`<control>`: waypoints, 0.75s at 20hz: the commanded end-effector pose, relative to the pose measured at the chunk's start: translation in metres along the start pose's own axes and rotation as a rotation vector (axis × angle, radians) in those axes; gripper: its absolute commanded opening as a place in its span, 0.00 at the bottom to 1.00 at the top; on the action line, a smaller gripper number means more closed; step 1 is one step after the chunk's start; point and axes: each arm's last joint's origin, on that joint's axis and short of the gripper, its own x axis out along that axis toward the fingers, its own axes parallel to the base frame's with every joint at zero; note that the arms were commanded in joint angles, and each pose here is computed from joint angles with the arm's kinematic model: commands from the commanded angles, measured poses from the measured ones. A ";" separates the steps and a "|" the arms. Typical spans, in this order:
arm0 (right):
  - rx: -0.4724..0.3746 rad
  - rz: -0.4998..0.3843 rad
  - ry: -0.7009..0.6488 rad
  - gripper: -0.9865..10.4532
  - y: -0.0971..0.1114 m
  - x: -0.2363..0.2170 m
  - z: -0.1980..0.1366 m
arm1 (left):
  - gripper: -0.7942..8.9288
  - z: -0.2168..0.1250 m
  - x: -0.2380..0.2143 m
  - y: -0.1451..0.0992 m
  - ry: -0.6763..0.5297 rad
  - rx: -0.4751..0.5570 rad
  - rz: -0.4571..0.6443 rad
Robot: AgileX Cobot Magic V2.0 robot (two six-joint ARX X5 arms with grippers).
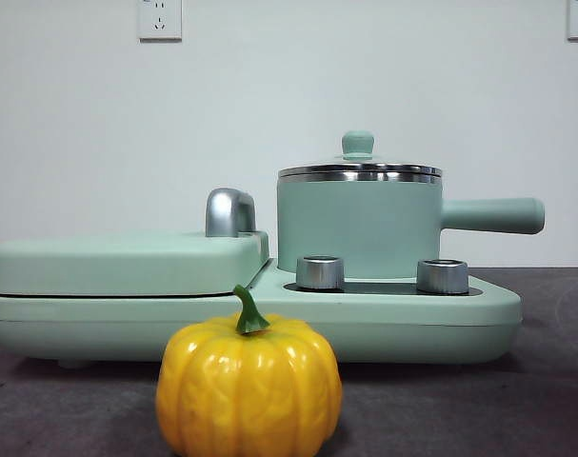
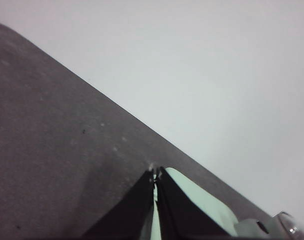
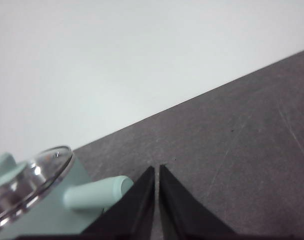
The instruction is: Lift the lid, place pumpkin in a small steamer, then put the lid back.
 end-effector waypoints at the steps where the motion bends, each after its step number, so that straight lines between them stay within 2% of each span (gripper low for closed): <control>1: 0.077 -0.019 -0.029 0.10 0.000 0.000 0.001 | 0.09 -0.004 0.001 0.003 0.005 -0.037 0.004; 8: 0.076 0.011 -0.012 0.10 0.001 0.000 0.001 | 0.09 -0.005 0.001 0.004 0.010 -0.037 0.011; 12: 0.076 0.043 0.012 0.10 0.003 -0.001 0.003 | 0.09 -0.005 -0.001 0.004 0.076 -0.039 0.059; 15: 0.055 0.035 0.034 0.10 0.008 -0.003 0.011 | 0.09 0.000 -0.004 -0.001 0.124 -0.036 0.067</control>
